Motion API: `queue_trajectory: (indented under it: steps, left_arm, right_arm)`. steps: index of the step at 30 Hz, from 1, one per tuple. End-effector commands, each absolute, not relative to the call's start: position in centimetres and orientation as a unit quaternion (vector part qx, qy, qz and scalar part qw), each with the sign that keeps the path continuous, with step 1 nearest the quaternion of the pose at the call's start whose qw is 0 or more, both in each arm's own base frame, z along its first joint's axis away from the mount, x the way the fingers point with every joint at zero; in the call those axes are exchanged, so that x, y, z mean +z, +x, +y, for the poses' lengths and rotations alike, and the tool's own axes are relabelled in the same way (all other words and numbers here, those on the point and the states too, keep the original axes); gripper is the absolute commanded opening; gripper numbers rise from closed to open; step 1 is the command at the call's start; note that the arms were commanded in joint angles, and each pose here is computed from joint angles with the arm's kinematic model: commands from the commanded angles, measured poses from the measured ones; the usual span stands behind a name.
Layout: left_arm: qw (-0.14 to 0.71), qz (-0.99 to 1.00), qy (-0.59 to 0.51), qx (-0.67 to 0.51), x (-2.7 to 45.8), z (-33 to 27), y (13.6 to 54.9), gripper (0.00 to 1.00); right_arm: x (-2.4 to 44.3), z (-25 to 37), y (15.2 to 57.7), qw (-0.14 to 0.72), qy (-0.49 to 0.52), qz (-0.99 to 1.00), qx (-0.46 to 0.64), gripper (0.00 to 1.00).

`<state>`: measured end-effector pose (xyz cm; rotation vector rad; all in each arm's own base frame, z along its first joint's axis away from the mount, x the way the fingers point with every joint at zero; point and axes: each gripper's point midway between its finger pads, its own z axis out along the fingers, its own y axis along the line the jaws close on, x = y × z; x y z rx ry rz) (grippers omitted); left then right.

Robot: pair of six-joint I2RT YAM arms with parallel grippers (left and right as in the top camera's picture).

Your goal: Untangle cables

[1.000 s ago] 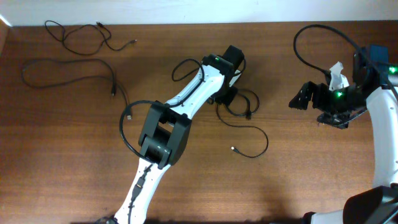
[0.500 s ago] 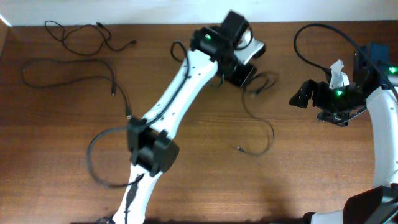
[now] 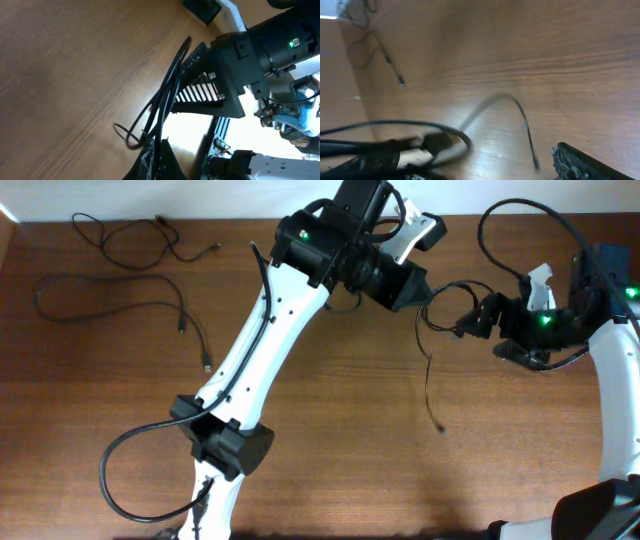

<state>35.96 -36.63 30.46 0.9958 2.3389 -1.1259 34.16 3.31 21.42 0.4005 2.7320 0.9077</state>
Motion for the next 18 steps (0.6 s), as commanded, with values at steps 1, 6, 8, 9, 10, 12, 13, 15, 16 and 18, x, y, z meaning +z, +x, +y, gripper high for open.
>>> queue_trajectory:
  steps: [1,6,8,9,10,12,13,15,16,18]
  left_arm:
    - [0.157,0.835,0.317,-0.421,31.1,-36.8,35.4,0.00]
    - [0.128,0.831,0.296,-0.453,31.8,-37.3,34.5,0.00]
    - [0.109,0.819,0.294,-0.481,32.6,-37.7,33.7,0.00]
    - [0.101,0.807,0.300,-0.499,33.1,-37.9,33.2,0.00]
    - [0.094,0.793,0.306,-0.518,33.8,-38.2,32.7,0.00]
    - [0.083,0.770,0.316,-0.548,34.9,-38.4,32.0,0.00]
    - [0.084,0.769,0.316,-0.549,35.0,-38.4,32.1,0.00]
    - [0.085,0.770,0.314,-0.549,35.0,-38.2,32.3,0.00]
    - [0.084,0.770,0.312,-0.551,35.0,-38.0,32.4,0.00]
    - [0.082,0.767,0.307,-0.557,35.3,-37.5,32.6,0.00]
  right_arm:
    - [22.5,4.9,34.6,0.122,0.124,0.915,0.364,0.98]
    - [23.2,5.2,35.6,0.146,0.110,0.907,0.379,0.99]
    - [23.0,4.8,36.0,0.156,0.108,0.911,0.367,0.98]
    - [22.6,4.1,36.3,0.163,0.111,0.918,0.344,0.98]
    - [21.9,3.1,36.4,0.166,0.118,0.928,0.312,0.99]
    - [20.4,0.7,36.3,0.160,0.156,0.945,0.237,0.98]
    - [19.7,-0.8,36.0,0.152,0.193,0.950,0.194,0.98]
    - [19.0,-2.7,35.5,0.146,0.232,0.951,0.142,0.99]
    - [18.7,-3.5,35.4,0.146,0.247,0.951,0.118,0.99]
    - [18.6,-4.3,35.3,0.147,0.260,0.949,0.097,0.99]
